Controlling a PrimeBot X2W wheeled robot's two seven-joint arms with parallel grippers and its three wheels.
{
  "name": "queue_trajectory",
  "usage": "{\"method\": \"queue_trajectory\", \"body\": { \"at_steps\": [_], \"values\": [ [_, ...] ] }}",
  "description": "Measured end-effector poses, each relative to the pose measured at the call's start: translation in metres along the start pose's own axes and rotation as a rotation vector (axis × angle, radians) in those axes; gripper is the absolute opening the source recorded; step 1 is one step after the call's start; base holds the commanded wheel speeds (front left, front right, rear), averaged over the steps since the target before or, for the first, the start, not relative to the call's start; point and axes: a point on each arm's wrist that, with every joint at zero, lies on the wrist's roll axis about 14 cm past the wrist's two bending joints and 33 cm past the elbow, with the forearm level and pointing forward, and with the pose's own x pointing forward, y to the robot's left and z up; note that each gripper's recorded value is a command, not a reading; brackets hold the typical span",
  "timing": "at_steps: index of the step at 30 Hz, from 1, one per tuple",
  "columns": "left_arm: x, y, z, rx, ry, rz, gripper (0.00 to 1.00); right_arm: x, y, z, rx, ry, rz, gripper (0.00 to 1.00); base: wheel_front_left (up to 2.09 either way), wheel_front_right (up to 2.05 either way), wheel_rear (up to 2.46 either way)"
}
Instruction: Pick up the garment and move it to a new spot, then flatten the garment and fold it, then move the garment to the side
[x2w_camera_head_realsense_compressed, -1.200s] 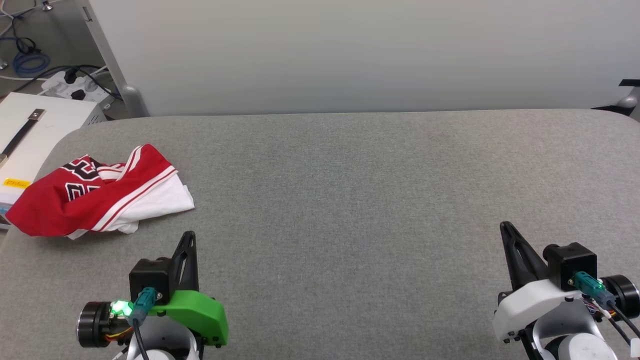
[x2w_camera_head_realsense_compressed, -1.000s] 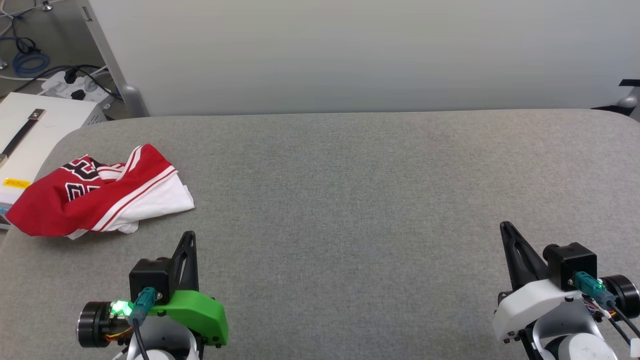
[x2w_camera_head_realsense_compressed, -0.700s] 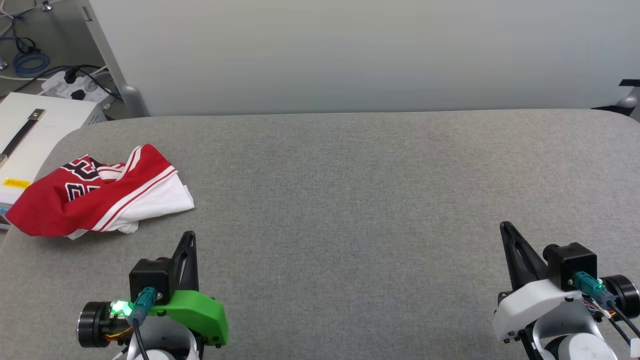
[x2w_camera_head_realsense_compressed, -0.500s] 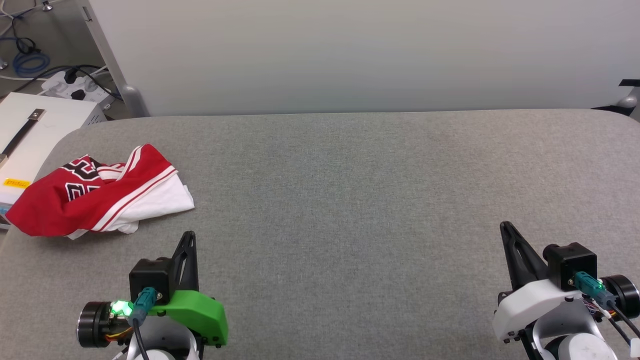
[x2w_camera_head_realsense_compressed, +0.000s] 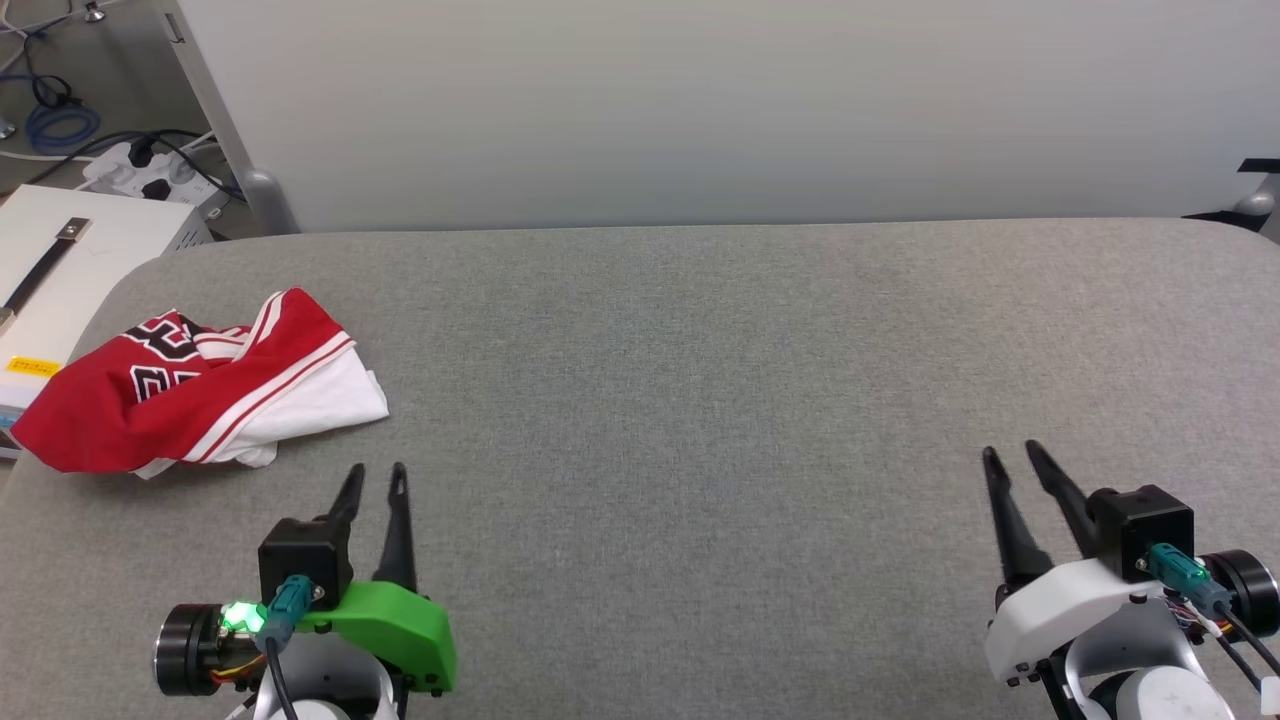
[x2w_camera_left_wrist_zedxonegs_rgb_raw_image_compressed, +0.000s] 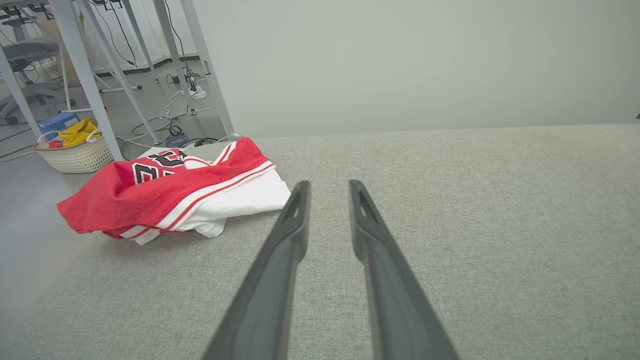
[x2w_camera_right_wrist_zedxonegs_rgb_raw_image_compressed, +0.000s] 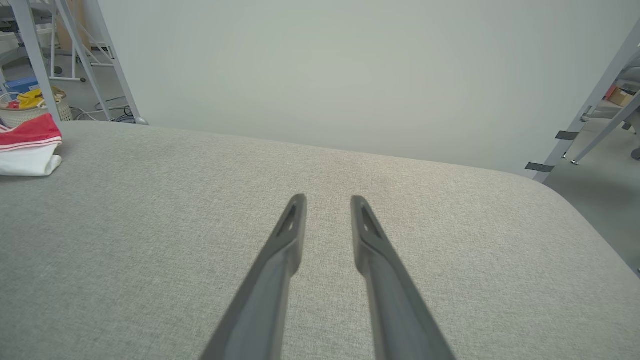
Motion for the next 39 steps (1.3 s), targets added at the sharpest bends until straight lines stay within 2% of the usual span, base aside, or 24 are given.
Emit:
{"method": "queue_trajectory", "body": {
  "at_steps": [39],
  "values": [
    [-0.002, -0.002, -0.008, -0.077, -0.016, -0.01, 1.0, -0.001, -0.01, 0.0, 0.086, -0.046, -0.031, 1.0, 0.0, 0.0, 0.0]
  ]
}}
